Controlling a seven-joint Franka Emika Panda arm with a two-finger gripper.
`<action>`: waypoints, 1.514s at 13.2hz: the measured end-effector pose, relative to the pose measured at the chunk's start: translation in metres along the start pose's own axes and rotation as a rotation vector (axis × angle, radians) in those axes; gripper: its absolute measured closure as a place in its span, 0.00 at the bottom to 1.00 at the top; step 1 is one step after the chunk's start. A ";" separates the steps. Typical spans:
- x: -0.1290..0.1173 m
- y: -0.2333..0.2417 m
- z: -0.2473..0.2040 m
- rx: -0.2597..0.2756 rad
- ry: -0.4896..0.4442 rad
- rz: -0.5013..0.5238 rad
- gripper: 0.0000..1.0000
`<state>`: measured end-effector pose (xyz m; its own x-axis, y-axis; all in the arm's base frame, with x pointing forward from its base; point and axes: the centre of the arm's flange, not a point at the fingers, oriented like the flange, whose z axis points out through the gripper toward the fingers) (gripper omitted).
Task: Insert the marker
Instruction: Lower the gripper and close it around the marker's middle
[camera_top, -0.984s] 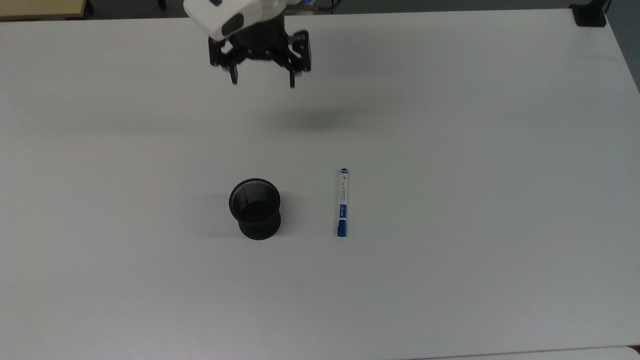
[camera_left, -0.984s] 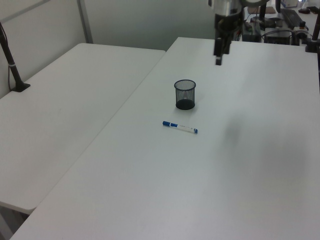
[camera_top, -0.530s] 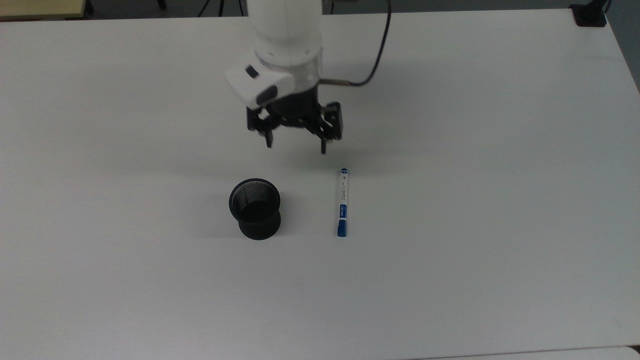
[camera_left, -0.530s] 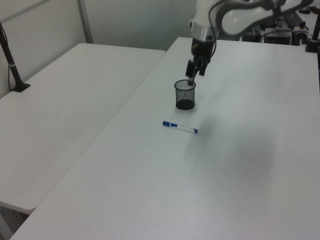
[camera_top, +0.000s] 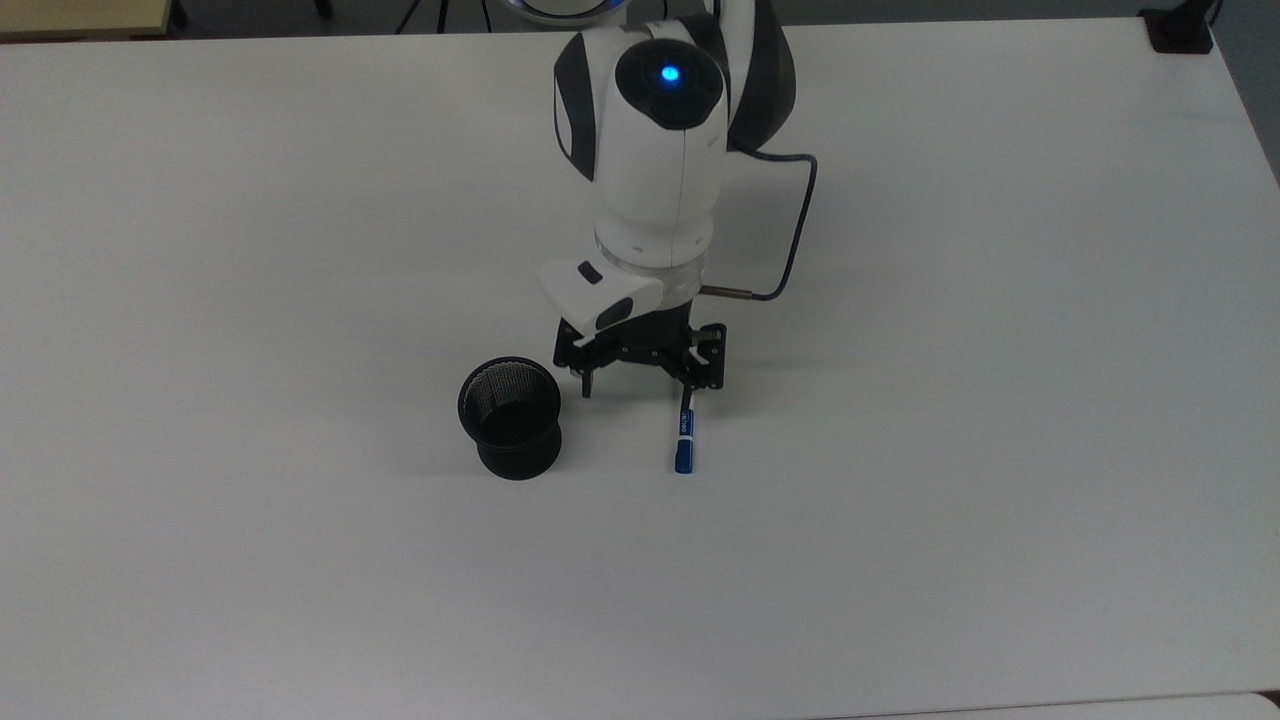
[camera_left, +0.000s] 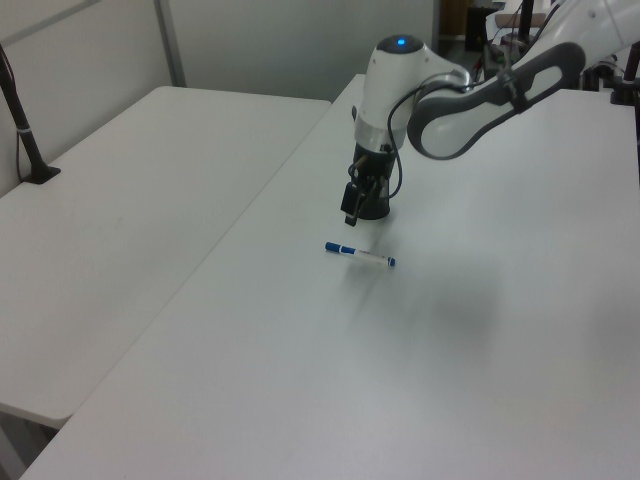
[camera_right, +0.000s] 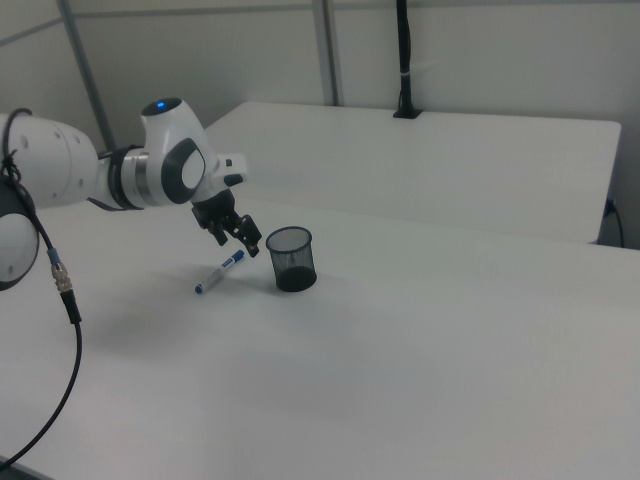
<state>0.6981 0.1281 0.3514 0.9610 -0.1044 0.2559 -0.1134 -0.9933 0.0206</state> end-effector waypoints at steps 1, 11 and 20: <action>0.002 -0.001 0.006 0.003 0.016 -0.006 0.07; -0.011 -0.051 0.040 0.007 0.089 -0.017 0.39; -0.002 -0.052 0.053 -0.022 0.116 -0.012 0.77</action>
<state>0.7150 0.1779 0.2990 0.9269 -0.0849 0.3657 -0.1090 -0.9930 0.0456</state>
